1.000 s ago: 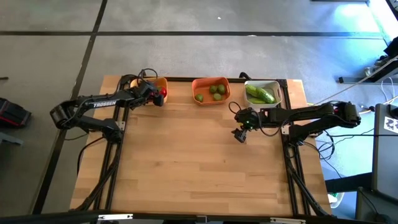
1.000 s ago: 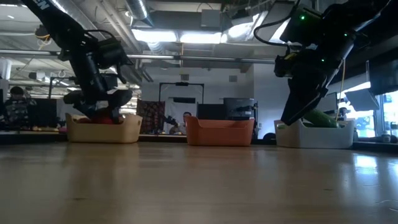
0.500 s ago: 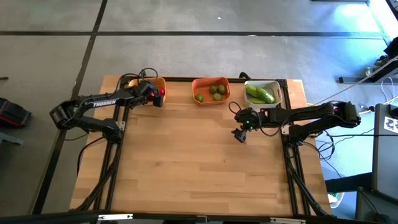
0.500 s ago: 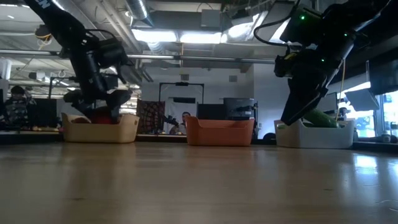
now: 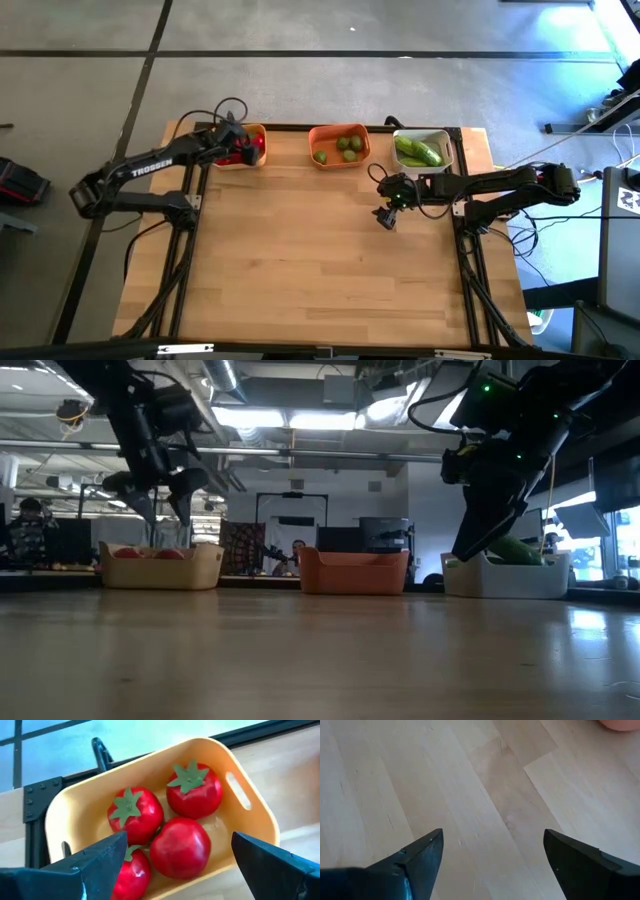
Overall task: Sort produce into baskets
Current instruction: Return to Home Position
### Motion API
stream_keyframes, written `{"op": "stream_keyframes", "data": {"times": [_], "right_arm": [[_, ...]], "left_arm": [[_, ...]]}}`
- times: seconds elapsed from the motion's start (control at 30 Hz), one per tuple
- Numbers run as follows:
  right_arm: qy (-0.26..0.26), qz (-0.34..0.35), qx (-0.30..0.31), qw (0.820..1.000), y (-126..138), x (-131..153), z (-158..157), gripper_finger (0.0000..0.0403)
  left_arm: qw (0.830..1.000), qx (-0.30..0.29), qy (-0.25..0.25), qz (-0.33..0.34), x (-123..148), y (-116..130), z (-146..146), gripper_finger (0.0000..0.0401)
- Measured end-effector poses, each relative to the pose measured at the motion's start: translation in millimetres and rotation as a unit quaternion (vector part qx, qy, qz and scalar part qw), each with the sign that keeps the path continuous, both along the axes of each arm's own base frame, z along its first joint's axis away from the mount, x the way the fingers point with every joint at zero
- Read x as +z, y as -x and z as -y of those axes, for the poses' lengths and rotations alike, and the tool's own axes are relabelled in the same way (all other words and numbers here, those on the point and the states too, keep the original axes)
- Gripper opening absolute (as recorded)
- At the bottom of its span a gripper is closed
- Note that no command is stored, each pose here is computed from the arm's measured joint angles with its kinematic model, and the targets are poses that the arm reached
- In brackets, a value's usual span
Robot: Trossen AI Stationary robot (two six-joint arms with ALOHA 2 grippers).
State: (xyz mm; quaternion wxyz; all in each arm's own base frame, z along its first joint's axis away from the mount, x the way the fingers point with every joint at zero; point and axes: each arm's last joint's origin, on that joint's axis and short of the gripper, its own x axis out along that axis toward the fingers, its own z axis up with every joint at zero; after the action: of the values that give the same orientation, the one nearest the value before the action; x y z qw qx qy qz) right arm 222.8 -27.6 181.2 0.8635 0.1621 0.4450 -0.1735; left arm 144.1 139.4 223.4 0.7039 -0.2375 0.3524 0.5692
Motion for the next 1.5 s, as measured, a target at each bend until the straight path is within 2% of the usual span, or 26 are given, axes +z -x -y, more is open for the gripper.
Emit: {"op": "stream_keyframes", "data": {"times": [0.13, 0.23, 0.4, 0.57, 0.7, 0.83, 0.97, 1.03, 1.2, 1.27, 1.4, 1.5], "right_arm": [[0.000, 0.000, 0.000, 1.000, 0.0, 0.0, 0.0, 0.0326], [0.000, 0.000, 0.000, 1.000, 0.0, 0.0, 0.0, 0.0326], [0.000, 0.001, 0.000, 1.000, -0.2, 0.1, 0.0, 0.0326], [-0.001, 0.002, -0.001, 1.000, -0.3, 0.3, 0.1, 0.0326], [0.001, 0.014, 0.002, 1.000, -2.4, 1.7, 0.1, 0.0319], [0.004, 0.028, 0.021, 0.999, -5.3, 8.2, -0.1, 0.0268], [0.004, 0.055, 0.056, 0.997, -4.0, 20.5, -1.6, 0.0178], [0.007, 0.076, 0.078, 0.994, -0.4, 28.6, -2.9, 0.0129], [0.027, 0.138, 0.113, 0.984, 14.7, 54.3, -5.6, 0.0022], [0.039, 0.168, 0.121, 0.978, 23.0, 65.8, -6.6, 0.0007], [0.063, 0.225, 0.127, 0.964, 41.5, 85.5, -8.6, 0.0027], [0.078, 0.267, 0.124, 0.952, 59.3, 89.8, -10.4, 0.0037]], "left_arm": [[1.000, -0.021, 0.003, 0.008, 1.2, -4.2, 5.4, 0.0347], [0.997, -0.066, -0.001, 0.027, 3.3, -14.1, 11.1, 0.0333], [0.986, -0.151, -0.021, 0.068, 9.4, -34.5, 25.3, 0.0276], [0.958, -0.257, -0.042, 0.124, 18.2, -56.7, 46.3, 0.0191], [0.917, -0.363, -0.063, 0.153, 25.8, -72.1, 68.4, 0.0122], [0.874, -0.448, -0.099, 0.159, 31.9, -82.7, 93.0, 0.0059], [0.833, -0.510, -0.132, 0.168, 37.8, -89.3, 115.4, 0.0010], [0.819, -0.528, -0.140, 0.176, 39.9, -91.0, 124.1, 0.0004], [0.797, -0.557, -0.140, 0.188, 40.5, -92.1, 141.5, 0.0010], [0.787, -0.567, -0.145, 0.195, 38.0, -92.0, 147.3, 0.0005], [0.773, -0.575, -0.158, 0.216, 31.0, -90.0, 153.3, 0.0004], [0.766, -0.577, -0.166, 0.231, 26.0, -85.1, 155.9, 0.0006]]}}
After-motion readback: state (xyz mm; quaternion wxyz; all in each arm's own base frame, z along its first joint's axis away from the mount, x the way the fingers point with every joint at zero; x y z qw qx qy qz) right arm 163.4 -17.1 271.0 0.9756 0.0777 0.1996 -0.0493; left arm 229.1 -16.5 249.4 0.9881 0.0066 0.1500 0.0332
